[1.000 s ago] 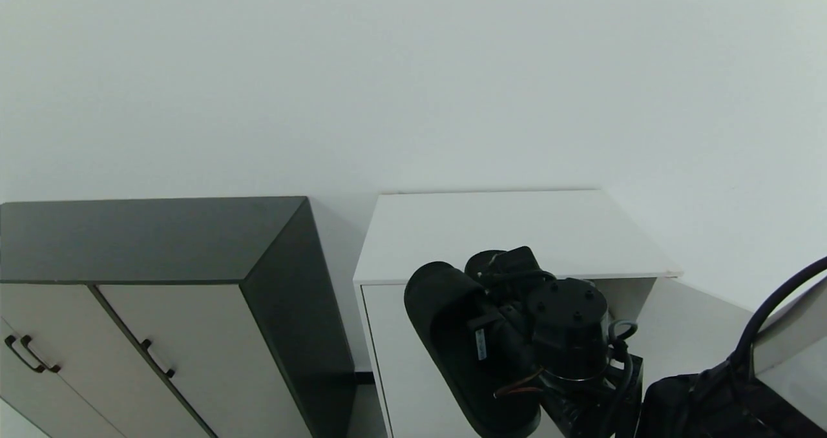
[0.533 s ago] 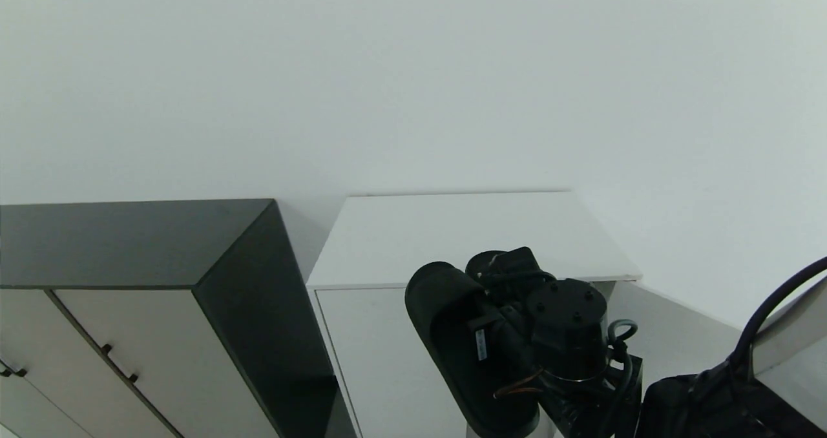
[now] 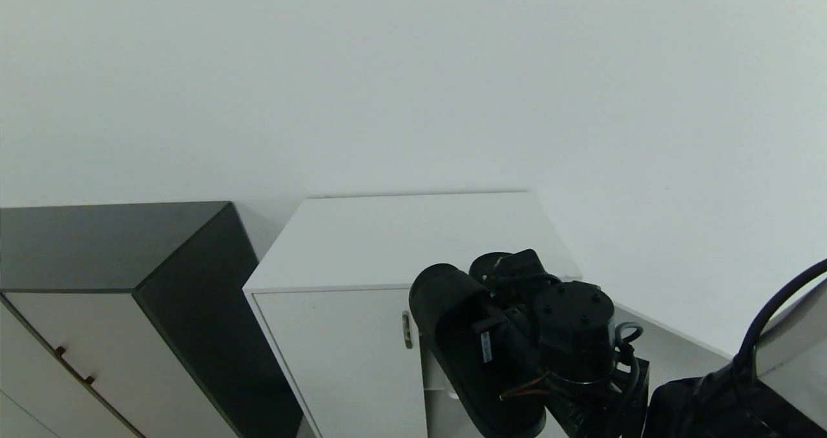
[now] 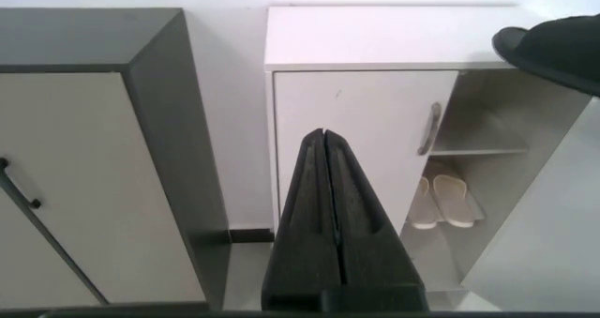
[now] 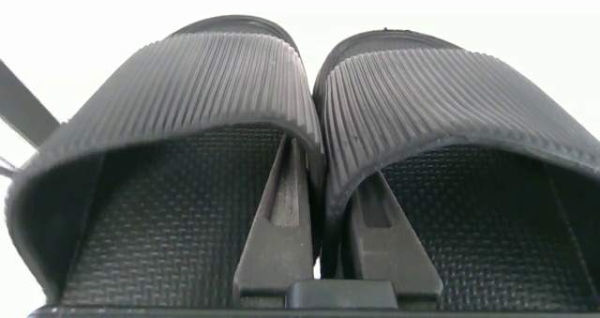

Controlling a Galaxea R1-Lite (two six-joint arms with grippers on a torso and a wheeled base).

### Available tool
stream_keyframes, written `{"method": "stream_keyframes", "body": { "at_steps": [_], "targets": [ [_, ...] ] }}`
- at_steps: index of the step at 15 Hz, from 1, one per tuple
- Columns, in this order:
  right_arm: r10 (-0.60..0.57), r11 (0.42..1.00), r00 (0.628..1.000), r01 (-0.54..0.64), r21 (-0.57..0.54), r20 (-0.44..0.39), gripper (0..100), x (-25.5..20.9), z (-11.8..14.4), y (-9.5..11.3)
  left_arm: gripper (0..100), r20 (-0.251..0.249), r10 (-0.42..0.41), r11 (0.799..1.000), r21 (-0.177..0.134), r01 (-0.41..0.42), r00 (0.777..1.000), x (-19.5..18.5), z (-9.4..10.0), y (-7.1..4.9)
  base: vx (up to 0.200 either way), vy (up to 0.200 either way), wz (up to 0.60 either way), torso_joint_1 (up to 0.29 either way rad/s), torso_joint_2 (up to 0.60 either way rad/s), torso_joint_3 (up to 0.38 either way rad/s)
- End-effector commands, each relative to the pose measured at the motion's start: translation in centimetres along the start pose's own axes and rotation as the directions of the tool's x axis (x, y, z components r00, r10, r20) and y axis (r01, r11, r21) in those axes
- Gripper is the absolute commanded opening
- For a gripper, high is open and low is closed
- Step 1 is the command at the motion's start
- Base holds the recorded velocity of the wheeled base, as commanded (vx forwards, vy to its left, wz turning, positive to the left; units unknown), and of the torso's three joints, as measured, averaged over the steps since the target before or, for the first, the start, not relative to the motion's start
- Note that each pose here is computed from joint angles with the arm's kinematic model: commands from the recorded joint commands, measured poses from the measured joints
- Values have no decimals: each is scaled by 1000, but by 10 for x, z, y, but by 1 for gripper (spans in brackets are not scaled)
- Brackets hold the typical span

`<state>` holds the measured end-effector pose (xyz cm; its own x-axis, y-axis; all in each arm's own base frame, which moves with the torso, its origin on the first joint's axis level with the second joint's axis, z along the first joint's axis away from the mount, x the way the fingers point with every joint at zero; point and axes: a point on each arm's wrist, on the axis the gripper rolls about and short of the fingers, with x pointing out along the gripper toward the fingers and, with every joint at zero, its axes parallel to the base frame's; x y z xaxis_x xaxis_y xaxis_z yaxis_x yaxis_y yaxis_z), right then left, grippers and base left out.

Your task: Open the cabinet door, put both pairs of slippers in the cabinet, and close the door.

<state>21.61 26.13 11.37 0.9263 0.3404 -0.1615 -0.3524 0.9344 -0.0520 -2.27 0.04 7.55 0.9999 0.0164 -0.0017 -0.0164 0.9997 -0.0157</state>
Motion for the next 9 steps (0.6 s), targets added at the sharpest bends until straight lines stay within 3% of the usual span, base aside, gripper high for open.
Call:
{"method": "stream_keyframes", "body": {
  "at_steps": [1, 9],
  "targets": [
    [2, 1000, 1000, -2, 6, 9, 0, -1, 2, 0, 0, 0, 0, 1000, -1, 0, 1000, 0, 0, 0, 0, 0, 0, 0, 0, 0],
    [-6, 1000, 999, 7, -15, 33, 0, 2, 0, -2, 0, -1, 1, 1000, -1, -1, 1000, 0, 0, 0, 0, 0, 0, 0, 0, 0]
  ]
}}
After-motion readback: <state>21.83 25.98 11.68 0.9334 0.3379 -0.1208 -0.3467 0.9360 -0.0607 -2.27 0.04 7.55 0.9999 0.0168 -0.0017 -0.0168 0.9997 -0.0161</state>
